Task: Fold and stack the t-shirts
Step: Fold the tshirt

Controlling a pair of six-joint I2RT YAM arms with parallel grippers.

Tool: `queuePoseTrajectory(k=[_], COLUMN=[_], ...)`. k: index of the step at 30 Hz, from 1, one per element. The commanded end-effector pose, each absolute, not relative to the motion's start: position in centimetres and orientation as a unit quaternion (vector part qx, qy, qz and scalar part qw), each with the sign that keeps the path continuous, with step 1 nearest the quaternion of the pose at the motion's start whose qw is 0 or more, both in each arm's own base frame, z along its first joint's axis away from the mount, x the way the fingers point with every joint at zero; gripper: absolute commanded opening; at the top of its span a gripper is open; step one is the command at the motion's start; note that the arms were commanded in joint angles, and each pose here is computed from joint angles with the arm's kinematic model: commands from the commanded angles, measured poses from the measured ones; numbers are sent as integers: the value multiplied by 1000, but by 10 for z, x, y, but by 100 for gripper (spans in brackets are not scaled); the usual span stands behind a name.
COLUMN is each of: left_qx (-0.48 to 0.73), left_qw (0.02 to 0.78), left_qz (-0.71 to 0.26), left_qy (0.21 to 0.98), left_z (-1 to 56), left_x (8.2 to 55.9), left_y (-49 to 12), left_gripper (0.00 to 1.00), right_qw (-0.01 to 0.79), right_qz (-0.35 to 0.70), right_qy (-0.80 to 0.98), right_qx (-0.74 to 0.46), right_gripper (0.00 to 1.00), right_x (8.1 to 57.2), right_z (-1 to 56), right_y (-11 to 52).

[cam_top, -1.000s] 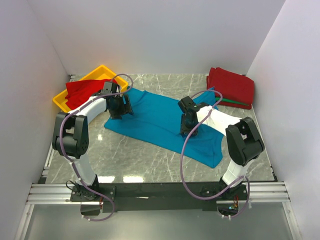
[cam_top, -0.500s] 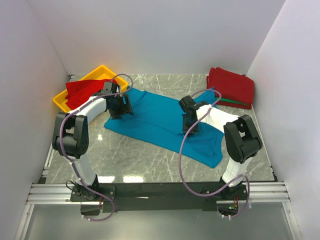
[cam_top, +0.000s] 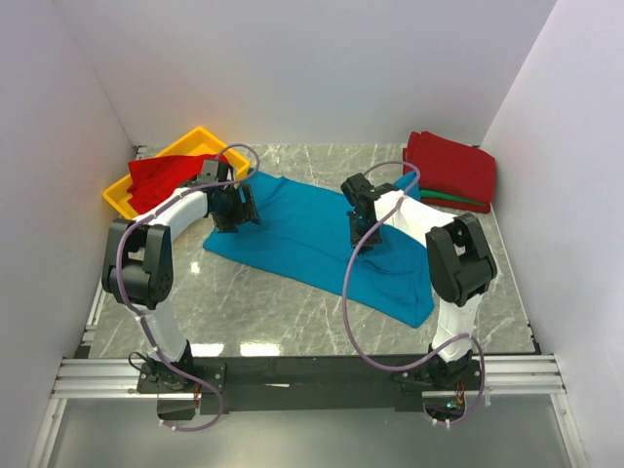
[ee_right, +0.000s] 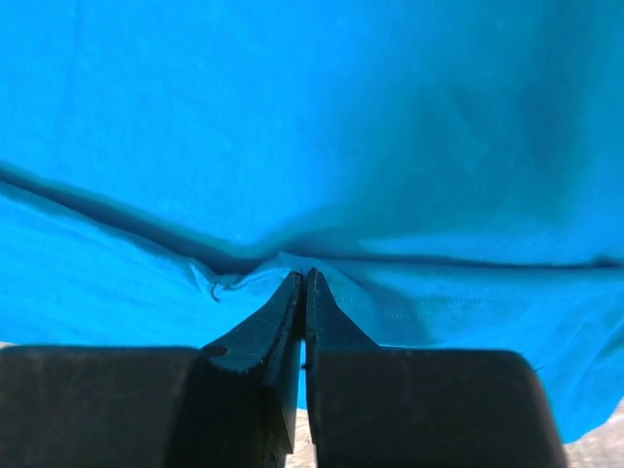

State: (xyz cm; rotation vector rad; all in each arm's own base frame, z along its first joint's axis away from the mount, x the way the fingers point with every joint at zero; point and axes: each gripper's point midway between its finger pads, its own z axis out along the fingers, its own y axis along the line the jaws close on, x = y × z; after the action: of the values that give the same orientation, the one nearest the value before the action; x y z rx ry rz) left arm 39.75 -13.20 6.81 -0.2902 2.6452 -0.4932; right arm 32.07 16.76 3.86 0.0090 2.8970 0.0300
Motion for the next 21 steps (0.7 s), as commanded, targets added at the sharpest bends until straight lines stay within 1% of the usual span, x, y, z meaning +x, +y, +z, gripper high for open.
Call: queuePoseTrajectory(k=[1,15,21], left_qx=[-91,-91,-92], left_qw=[228,221,220], left_qz=[-182,-181,-180], left_qy=[952,954,955], left_z=[77,73,71], left_x=[403,403,403], left_y=[-134,-134,-133], left_gripper=[79,79,79], right_qw=[132,126,135], right_qz=[-8,-23,-13], right_qy=[991,991,990], right_qx=[-16,-40,-47], right_gripper=[5,6,7], right_x=[335,349,355], right_z=[48,46,52], right_y=[163,165,169])
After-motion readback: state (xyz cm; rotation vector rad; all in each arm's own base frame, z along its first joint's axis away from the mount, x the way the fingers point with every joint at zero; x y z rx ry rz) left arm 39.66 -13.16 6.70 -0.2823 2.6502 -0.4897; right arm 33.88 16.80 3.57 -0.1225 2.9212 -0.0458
